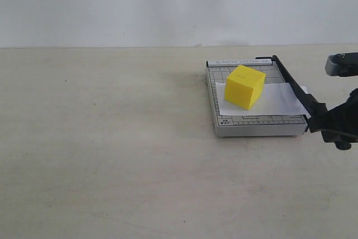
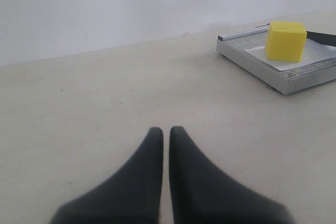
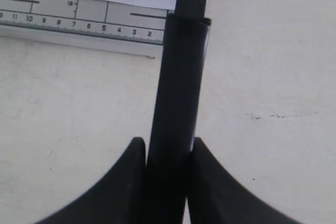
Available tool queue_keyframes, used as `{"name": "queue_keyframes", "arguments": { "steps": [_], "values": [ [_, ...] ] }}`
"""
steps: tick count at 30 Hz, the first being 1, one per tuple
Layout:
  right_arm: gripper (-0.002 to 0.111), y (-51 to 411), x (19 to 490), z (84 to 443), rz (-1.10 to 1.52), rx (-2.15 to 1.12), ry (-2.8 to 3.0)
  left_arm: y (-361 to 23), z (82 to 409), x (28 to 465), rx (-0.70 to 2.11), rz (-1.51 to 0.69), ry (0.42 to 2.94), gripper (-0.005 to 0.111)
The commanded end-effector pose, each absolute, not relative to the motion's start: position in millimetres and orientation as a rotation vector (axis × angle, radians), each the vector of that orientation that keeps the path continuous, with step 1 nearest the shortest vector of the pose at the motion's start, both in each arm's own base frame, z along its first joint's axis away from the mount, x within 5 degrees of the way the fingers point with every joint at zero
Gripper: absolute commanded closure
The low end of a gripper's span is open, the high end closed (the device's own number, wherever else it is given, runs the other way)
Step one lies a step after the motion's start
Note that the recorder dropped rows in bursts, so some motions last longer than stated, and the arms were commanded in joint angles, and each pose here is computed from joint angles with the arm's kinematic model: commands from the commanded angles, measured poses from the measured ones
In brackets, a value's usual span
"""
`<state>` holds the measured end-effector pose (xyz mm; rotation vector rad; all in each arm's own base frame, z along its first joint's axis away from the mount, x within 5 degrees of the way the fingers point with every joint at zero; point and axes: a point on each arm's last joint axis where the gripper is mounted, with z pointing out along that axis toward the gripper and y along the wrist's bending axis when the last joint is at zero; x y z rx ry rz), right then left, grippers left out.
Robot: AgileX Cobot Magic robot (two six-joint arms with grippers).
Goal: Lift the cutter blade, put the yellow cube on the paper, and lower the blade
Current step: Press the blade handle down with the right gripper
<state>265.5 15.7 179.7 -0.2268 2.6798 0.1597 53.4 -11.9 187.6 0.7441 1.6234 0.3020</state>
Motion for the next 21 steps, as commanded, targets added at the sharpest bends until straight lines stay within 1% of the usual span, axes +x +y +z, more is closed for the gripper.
{"name": "queue_keyframes", "arguments": {
  "steps": [1,4,11,17,21],
  "values": [
    [0.108,15,266,166,0.142,-0.312,2.713,-12,187,53,0.745,0.313,1.614,0.102],
    [0.108,15,269,155,0.148,-0.312,2.745,-12,187,53,0.745,0.313,1.614,0.102],
    [0.108,16,269,157,0.154,-0.326,2.737,-12,187,53,0.745,0.313,1.614,0.102],
    [0.108,15,265,186,0.124,-0.323,2.617,-12,187,53,0.745,0.313,1.614,0.102],
    [0.108,15,262,198,0.113,-0.320,2.566,-12,187,53,0.745,0.313,1.614,0.102]
  ]
}}
